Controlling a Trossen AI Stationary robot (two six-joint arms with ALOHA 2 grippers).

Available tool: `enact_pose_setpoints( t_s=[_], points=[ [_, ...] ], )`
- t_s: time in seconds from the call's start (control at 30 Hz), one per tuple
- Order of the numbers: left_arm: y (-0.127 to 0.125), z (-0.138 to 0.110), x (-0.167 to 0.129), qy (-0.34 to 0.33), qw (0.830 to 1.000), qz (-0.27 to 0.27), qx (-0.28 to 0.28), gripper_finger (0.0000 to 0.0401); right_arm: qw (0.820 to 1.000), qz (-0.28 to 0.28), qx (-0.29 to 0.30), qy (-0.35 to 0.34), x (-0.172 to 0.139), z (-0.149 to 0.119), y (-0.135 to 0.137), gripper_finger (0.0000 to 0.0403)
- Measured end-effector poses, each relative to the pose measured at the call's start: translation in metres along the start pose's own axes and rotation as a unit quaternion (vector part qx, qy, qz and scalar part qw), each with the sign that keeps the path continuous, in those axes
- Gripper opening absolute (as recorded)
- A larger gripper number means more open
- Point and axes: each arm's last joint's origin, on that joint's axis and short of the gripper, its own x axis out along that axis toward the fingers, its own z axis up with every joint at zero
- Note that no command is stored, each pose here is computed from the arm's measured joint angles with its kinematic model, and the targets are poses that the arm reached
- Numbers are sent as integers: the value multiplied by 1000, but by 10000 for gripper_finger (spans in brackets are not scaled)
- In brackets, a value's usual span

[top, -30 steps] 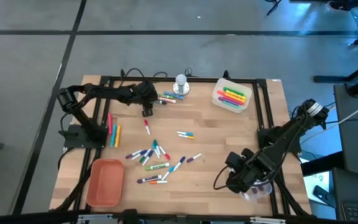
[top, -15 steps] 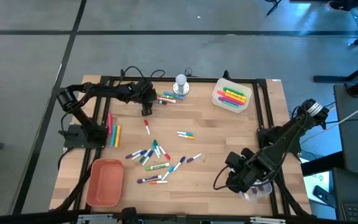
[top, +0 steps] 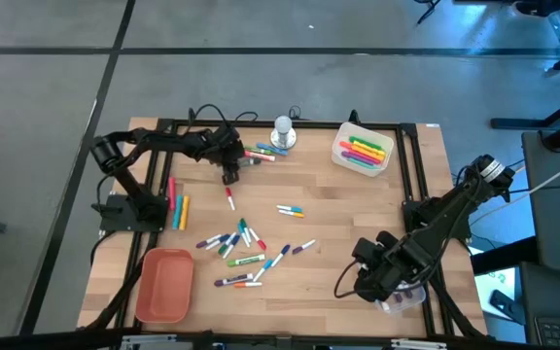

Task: Pick & Place Markers
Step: Put the medium green marker pen into the transparent bin

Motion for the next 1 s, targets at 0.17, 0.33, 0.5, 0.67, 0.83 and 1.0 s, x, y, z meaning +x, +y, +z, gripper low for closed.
enact_pose_setpoints(
  t_s=[0.17,0.33,0.5,0.67,0.83,1.0],
  points=[
    [-11,1,10,16,1000,-9,8,142,1000,-4,-13,-19,-1,-1,0,182],
    [-16,2,12,20,999,-4,-30,113,999,-10,-19,-43,-1,-2,1,182],
    [-23,3,13,23,993,2,-112,71,980,-39,-47,-188,6,0,3,182],
    [-35,8,6,9,991,-9,-130,64,952,-53,-27,-300,30,8,3,182],
    [-57,23,-13,-55,988,-84,-120,77,942,-26,-15,-334,56,25,-2,182],
    [-91,43,-34,-142,976,-135,-92,67,902,-18,38,-430,69,37,-11,182]
  ],
)
